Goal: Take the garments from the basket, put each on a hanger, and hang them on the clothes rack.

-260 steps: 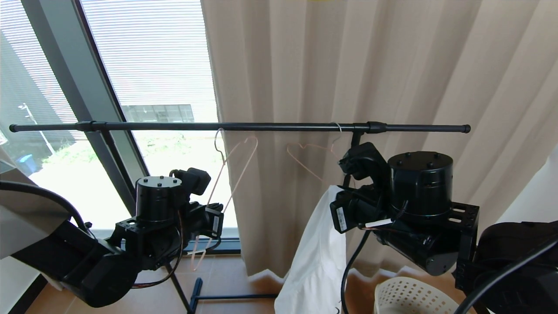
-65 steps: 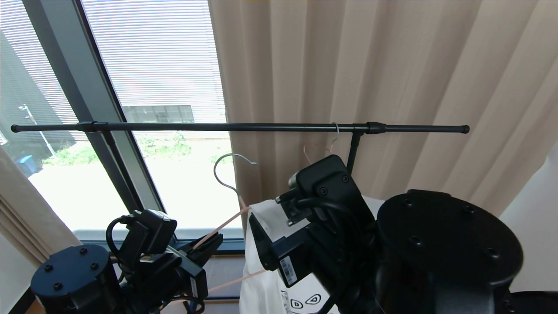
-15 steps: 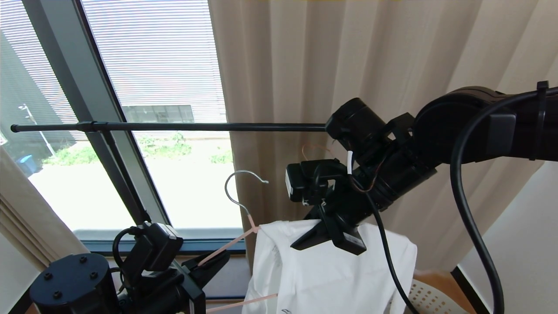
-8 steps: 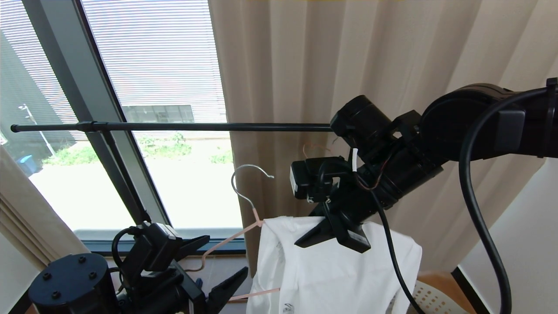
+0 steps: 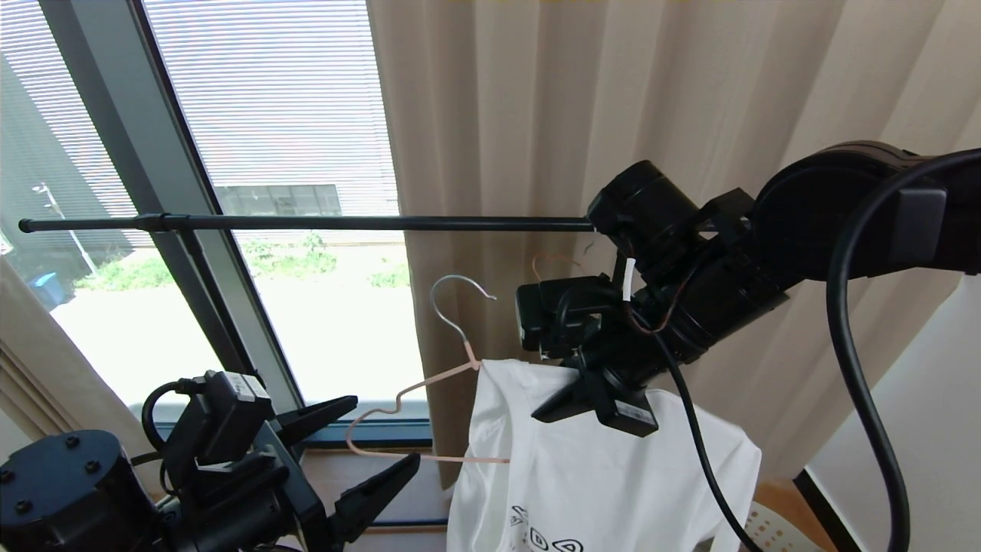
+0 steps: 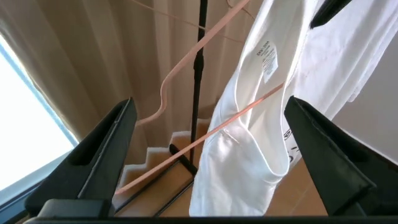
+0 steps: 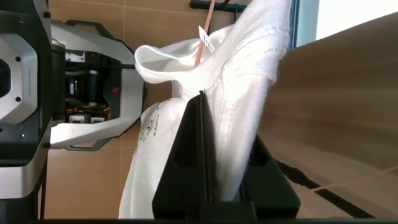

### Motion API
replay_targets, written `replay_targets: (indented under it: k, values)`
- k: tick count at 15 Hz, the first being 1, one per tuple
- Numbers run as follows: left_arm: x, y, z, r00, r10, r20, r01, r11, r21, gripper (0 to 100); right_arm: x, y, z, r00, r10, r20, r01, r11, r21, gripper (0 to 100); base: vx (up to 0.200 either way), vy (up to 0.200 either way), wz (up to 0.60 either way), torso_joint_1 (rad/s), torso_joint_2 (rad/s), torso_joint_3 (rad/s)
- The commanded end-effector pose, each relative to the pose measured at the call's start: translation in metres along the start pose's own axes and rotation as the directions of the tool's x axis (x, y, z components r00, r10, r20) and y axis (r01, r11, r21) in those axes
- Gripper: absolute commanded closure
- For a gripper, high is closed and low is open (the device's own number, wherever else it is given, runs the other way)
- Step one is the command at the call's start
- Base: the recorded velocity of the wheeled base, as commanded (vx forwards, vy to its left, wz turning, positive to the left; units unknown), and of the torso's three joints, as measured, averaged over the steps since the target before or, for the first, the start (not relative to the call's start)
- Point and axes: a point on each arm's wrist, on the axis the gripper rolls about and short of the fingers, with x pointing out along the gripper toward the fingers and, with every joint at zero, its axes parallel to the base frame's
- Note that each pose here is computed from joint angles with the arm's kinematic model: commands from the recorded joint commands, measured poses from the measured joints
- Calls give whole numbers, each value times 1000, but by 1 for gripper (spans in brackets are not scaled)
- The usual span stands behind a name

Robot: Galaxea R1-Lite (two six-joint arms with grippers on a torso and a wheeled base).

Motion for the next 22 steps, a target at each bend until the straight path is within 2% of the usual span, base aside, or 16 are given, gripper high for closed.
replay_targets:
  k: [1, 3, 6, 7, 8, 11, 15, 19, 22]
  values:
    - [-4, 1, 5, 1000, 4, 29, -4, 1000, -9, 0, -4, 0, 1, 999, -35, -17, 35, 999, -7, 100, 0, 0, 0, 0, 0, 0]
    - [-3, 1, 4, 1000, 5, 22, -4, 1000, -14, 0, -11, 1, 3, 995, -88, -44, 88, 996, -5, 100, 0, 0, 0, 0, 0, 0]
    - [9, -2, -13, 998, 0, -69, -2, 1000, -29, 0, -19, 1, 5, 983, -174, -57, 173, 985, -16, 100, 0, 0, 0, 0, 0, 0]
    - [9, -2, -13, 998, 0, -69, -2, 1000, -29, 0, -19, 1, 5, 983, -174, -57, 173, 985, -16, 100, 0, 0, 0, 0, 0, 0]
    - [19, -7, -29, 987, 49, -151, -54, 998, -28, 0, -22, -3, 8, 967, -246, -64, 246, 969, -13, 100, 0, 0, 0, 0, 0, 0]
    - [28, -13, -45, 967, 113, -228, -118, 993, -8, 0, -23, -5, 11, 959, -279, -43, 280, 959, 30, 100, 0, 0, 0, 0, 0, 0]
    - [45, -19, -47, 955, 208, -212, -208, 978, 25, 0, -28, -3, 12, 957, -289, -34, 290, 956, 45, 100, 0, 0, 0, 0, 0, 0]
    - [56, -23, -40, 965, 208, -160, -217, 975, -39, 0, -29, 2, 17, 959, -282, -22, 283, 957, 58, 100, 0, 0, 0, 0, 0, 0]
    - [61, -30, -37, 969, 205, -138, -214, 975, -53, 0, -29, 3, 17, 960, -280, -21, 280, 958, 68, 100, 0, 0, 0, 0, 0, 0]
